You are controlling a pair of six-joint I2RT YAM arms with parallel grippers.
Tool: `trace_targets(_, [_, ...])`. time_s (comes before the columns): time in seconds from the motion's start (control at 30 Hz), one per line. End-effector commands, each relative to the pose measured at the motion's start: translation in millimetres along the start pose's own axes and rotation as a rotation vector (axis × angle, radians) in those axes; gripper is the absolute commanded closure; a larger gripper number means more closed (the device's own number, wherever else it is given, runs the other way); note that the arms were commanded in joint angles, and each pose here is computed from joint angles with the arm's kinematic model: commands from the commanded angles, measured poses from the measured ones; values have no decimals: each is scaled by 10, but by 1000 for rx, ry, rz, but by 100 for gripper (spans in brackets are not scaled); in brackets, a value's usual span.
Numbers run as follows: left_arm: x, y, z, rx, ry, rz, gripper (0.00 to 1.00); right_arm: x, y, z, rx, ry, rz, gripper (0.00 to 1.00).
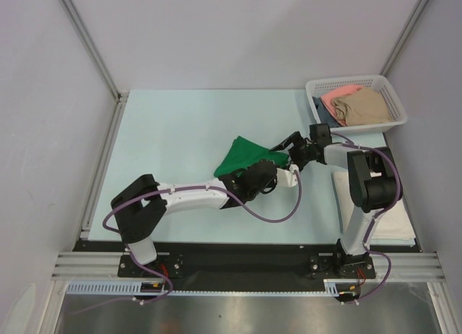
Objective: Fold and stack the t-shirts
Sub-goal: Neatly place the folded tshirt to the corner
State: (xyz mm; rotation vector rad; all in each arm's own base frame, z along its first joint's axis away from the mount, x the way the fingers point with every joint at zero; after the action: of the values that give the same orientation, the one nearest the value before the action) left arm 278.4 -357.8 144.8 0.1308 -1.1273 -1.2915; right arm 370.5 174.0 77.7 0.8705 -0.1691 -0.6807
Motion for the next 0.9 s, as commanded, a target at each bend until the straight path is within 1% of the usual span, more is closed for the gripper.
trace_targets(0.0, [149,179,167,38,-68,62,100,37,65,-127,-1,-56,-29,14])
trace_targets(0.13, [151,181,200,31,-77,62,100,25,-10,-166,-44,-82,-41,14])
trace_targets(0.23, [155,192,228,30,-83,61,100,18,-92,-164,-68,-111,-55,17])
trace_targets(0.27, [142,182,232,26,-82,58,100,18,-117,-172,-79,-125,-52,22])
trace_targets(0.33, [132,185,254,22,-85,58,100,23,-148,-180,-82,-138,-52,27])
trace_targets(0.37, [135,177,262,14,-90,58,100,19,-153,-187,-85,-141,-50,32])
trace_targets(0.43, [126,163,280,8,-91,58,100,37,-153,-187,-70,-161,-40,35])
trace_targets(0.47, [123,158,287,4,-91,61,100,48,-145,-180,-59,-170,-39,45])
trace_targets(0.53, [111,148,321,-5,-93,80,100,67,-119,-153,-48,-193,-24,58])
trace_targets(0.57, [117,135,339,-10,-97,86,100,84,-116,-147,-52,-208,-12,72])
trace_targets(0.6, [120,122,361,-11,-100,95,99,112,-106,-130,-51,-222,18,81])
trace_targets(0.67, [130,56,434,-31,-109,121,94,172,-66,-67,-69,-272,69,100])
trace_targets(0.7, [140,25,470,-47,-112,134,88,186,-57,-29,-83,-290,112,100])
trace_targets(0.73, [99,-23,526,-75,-92,141,67,168,-30,55,-98,-304,128,100])
trace_targets(0.77, [108,-55,579,-93,-89,194,56,212,16,124,-111,-343,150,100])
trace_targets(0.8, [103,-59,617,-100,-89,238,49,228,34,196,-133,-364,196,100])
trace_targets(0.83, [76,-138,669,-137,-88,318,43,233,41,355,-180,-413,206,100])
trace_targets(0.87, [132,-70,834,-146,-130,367,40,238,60,443,-199,-437,224,100])
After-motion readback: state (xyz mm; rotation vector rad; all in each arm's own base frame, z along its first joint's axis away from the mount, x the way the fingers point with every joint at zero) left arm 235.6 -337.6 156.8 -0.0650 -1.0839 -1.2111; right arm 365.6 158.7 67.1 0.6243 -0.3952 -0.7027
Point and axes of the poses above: each gripper's point midway between its finger pads, its own z axis back along the fingers, its own y axis along the line the jaws close on, x = y × z, the point moved 3 cm from there along z, back along the fingers, and after that the axes turned 4 degrees about z, right-handed, at the moved point
